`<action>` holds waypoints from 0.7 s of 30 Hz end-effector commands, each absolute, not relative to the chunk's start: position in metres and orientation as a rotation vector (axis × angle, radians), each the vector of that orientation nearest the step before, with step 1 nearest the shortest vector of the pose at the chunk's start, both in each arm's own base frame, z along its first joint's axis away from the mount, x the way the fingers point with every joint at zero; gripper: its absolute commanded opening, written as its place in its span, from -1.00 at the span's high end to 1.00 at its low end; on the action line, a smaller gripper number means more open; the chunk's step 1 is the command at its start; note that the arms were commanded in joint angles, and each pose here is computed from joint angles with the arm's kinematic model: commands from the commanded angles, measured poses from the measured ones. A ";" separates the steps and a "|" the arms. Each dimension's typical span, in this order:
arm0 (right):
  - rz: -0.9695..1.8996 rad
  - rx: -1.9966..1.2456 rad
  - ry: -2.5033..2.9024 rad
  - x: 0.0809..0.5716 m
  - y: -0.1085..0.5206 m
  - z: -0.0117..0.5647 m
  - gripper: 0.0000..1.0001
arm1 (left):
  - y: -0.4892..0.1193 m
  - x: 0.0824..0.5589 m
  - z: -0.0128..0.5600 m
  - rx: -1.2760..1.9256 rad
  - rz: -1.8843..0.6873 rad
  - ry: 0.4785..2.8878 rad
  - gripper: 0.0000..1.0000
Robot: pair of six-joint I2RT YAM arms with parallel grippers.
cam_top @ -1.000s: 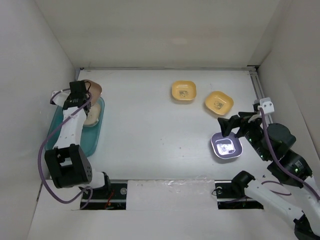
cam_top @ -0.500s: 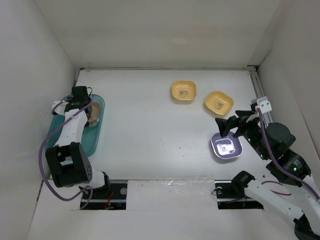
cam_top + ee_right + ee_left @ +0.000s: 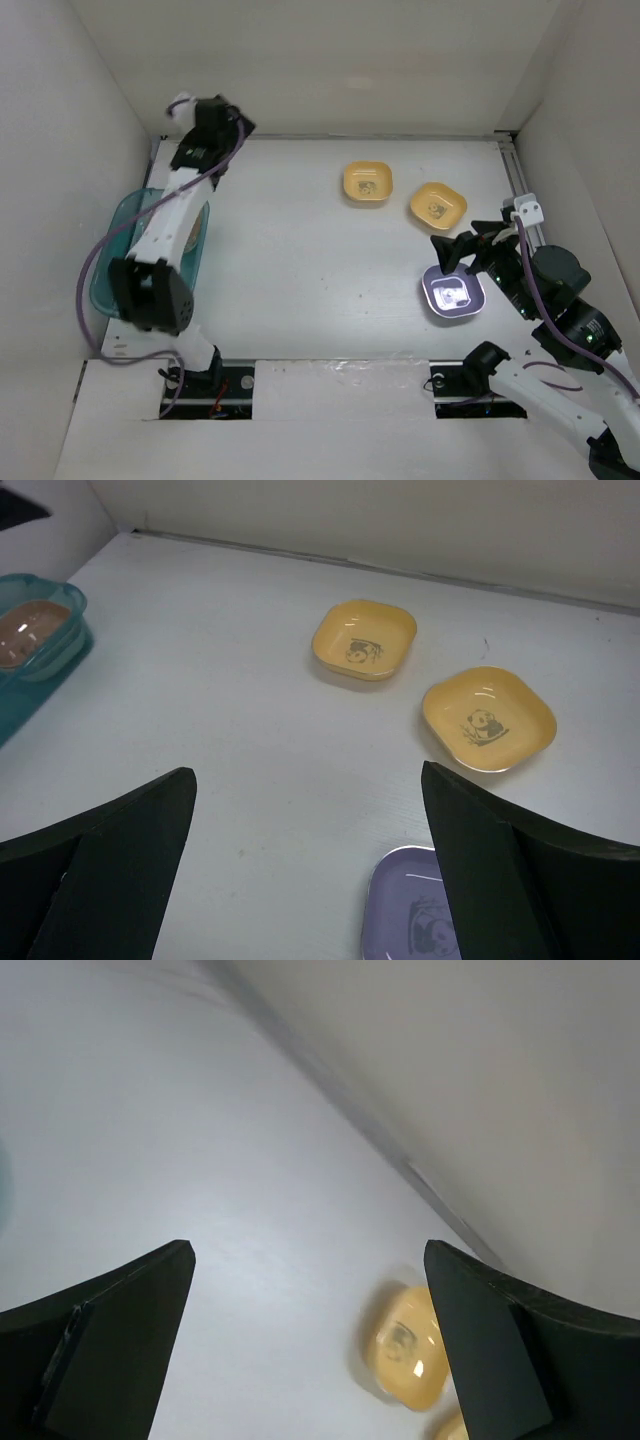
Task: Place the plates into the plastic bin on the countertop
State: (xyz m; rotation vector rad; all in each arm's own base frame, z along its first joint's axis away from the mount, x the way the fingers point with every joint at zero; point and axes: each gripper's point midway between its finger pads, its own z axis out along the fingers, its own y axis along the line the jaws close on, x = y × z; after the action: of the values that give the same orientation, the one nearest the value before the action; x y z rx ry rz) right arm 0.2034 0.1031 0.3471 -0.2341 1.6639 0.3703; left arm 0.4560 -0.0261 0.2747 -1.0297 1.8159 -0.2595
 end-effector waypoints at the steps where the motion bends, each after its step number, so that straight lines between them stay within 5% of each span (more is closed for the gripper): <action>1: 0.369 -0.177 1.600 0.206 0.097 0.367 -1.00 | -0.148 0.503 0.265 -0.540 -0.388 2.057 -0.99; 10: 0.327 -0.124 1.615 0.191 0.074 0.379 -1.00 | -0.340 0.529 0.159 0.019 -0.443 2.251 -0.99; 16: 0.334 -0.118 1.600 0.180 0.066 0.381 -1.00 | -0.352 0.529 0.105 -0.046 -0.373 2.295 -0.99; 21: 0.322 -0.113 1.589 0.176 0.060 0.382 -1.00 | -0.339 0.527 0.060 -0.101 -0.237 2.347 -0.71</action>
State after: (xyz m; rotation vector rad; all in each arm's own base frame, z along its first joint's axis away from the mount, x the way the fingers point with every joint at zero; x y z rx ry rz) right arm 0.1806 0.0695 0.3665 -0.1474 1.6283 0.3289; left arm 0.5120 -0.3540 0.0509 -0.0209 2.3986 -0.3050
